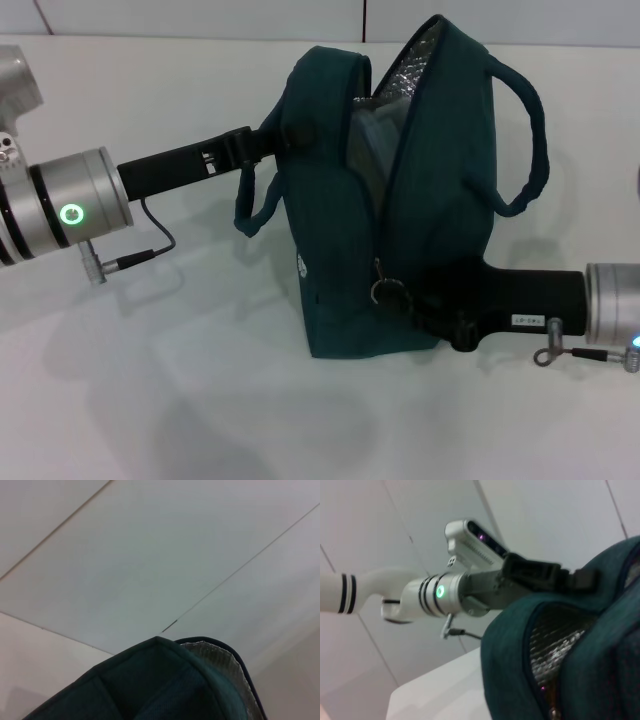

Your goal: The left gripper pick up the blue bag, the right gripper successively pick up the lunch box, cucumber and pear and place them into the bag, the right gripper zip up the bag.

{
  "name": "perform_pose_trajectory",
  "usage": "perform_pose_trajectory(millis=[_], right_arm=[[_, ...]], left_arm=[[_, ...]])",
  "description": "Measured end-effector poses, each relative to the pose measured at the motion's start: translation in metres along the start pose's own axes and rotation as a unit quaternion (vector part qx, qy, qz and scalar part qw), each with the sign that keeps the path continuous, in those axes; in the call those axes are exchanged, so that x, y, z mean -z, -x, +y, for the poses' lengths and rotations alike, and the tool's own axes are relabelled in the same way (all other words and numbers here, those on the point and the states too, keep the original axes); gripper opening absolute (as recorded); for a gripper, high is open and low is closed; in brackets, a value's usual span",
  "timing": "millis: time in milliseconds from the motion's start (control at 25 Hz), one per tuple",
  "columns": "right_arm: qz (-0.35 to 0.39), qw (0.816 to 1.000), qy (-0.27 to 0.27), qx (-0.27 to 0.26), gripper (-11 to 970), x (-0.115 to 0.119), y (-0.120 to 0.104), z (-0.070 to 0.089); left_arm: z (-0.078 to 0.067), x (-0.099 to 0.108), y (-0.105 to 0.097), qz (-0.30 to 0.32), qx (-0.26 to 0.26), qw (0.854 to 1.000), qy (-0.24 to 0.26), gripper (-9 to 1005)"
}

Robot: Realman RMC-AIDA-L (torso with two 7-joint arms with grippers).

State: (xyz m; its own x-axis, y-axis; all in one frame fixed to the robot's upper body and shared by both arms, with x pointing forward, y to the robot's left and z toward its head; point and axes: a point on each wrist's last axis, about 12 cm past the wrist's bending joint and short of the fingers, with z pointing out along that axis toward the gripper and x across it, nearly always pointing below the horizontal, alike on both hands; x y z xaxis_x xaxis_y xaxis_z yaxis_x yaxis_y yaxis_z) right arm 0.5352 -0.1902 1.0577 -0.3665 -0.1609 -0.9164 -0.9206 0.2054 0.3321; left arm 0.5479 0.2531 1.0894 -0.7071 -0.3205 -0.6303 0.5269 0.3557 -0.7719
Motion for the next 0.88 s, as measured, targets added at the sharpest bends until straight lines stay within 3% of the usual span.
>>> perform_pose_trajectory(millis=[280, 400, 880], right_arm=[[0.029, 0.999, 0.016, 0.012, 79, -0.014, -0.002, 0.006], [0.032, 0.999, 0.017, 0.004, 8, -0.014, -0.004, 0.007], [-0.031, 0.999, -0.015, -0.007, 8, 0.006, -0.019, 0.02]], left_arm=[[-0.001, 0.0, 0.0, 0.0, -0.001, 1.0, -0.003, 62], [-0.002, 0.0, 0.0, 0.002, -0.004, 1.0, -0.007, 62], [-0.006, 0.004, -0.005, 0.007, -0.011, 1.0, -0.026, 63]])
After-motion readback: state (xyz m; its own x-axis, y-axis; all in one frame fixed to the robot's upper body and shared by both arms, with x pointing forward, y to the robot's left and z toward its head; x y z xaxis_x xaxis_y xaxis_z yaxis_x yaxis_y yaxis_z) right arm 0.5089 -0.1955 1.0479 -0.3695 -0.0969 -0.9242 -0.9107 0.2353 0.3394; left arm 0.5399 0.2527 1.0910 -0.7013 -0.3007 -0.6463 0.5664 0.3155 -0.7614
